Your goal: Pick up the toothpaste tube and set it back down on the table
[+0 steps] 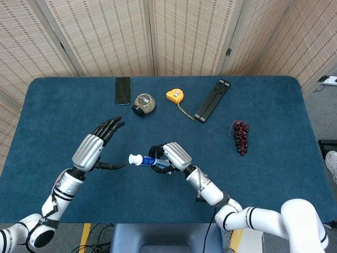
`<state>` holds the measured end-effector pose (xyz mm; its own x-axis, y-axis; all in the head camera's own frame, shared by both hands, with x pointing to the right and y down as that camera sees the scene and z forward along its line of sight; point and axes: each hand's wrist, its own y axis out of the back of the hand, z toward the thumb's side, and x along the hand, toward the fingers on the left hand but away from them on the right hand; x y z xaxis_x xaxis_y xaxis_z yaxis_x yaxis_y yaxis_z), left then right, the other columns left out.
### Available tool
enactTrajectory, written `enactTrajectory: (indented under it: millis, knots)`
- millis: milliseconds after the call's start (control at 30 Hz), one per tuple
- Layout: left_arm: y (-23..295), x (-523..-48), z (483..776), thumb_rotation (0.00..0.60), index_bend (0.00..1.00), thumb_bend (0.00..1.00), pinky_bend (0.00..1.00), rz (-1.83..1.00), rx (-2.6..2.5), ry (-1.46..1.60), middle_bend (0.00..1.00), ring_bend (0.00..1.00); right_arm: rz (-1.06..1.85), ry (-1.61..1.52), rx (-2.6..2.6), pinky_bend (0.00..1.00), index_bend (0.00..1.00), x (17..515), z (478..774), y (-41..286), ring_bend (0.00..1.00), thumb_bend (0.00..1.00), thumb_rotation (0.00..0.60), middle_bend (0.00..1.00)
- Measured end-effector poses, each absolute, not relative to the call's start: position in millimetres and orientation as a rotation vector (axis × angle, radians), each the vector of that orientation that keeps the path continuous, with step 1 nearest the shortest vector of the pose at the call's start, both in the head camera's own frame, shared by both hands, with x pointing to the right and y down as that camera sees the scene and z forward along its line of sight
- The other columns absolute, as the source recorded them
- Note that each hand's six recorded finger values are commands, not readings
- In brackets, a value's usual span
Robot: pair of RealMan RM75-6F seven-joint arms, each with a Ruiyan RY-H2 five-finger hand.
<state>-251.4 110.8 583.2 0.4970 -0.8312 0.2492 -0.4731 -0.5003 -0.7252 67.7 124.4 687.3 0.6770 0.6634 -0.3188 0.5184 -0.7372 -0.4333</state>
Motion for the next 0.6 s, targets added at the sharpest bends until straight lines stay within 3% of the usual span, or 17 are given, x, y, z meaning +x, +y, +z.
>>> enactTrajectory:
  millis: [100, 167, 600]
  knots:
    - [110, -254, 580, 0.075, 0.00, 0.03, 0.14, -0.757, -2.239, 1.139, 0.04, 0.04, 0.659, -0.947, -2.589, 0.47, 0.69, 65, 687, 123, 0.52, 0.57, 0.600, 0.66]
    - [109, -256, 578, 0.013, 0.00, 0.01, 0.14, -0.721, -2.300, 1.186, 0.04, 0.04, 0.648, -0.944, -2.591, 0.47, 0.69, 60, 685, 123, 0.52, 0.57, 0.600, 0.66]
    - [114, -233, 576, 0.000, 0.00, 0.00, 0.14, -0.655, -2.319, 1.123, 0.04, 0.03, 0.597, -0.899, -2.643, 0.47, 0.69, 14, 672, 132, 0.52, 0.59, 0.600, 0.66]
